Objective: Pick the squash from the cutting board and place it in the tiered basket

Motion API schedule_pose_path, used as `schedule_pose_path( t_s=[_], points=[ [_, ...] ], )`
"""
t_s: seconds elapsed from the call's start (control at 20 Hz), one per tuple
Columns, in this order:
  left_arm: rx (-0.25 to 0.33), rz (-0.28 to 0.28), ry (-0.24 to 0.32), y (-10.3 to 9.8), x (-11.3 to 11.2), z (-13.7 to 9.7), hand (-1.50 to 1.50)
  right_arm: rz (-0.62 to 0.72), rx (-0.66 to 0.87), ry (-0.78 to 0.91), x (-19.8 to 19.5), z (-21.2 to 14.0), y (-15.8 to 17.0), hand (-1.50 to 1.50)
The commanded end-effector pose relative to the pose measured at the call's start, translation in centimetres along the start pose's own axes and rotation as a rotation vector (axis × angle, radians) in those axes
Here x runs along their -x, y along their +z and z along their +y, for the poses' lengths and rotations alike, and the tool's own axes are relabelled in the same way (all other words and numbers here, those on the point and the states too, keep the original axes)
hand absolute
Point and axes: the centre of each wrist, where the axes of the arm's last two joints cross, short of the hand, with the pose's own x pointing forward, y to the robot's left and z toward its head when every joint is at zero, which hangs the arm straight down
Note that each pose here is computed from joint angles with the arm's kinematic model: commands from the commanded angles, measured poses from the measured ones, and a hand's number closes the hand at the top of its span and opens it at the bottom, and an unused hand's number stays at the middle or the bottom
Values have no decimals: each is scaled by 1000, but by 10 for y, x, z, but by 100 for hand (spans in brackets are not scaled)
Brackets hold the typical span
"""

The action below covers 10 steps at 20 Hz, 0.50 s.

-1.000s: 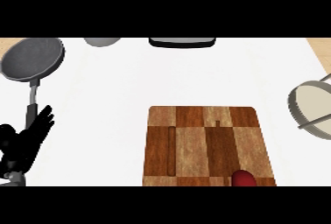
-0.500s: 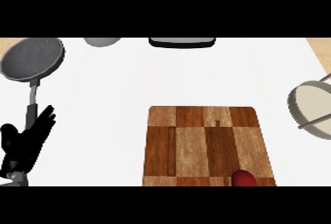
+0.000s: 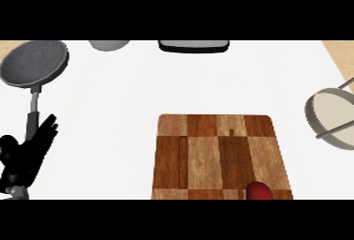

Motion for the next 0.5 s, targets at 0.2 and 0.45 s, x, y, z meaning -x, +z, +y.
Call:
schedule_pose_path(
  t_s=[0.2, 0.45],
  points=[
    [1, 45, 1, 8, 19, 13, 0, -1, 53, -157, 25, 7, -6, -150],
    [-2, 40, 6, 4, 3, 7, 0, 48, 228, -418, 28, -45, 8, -150]
  ],
)
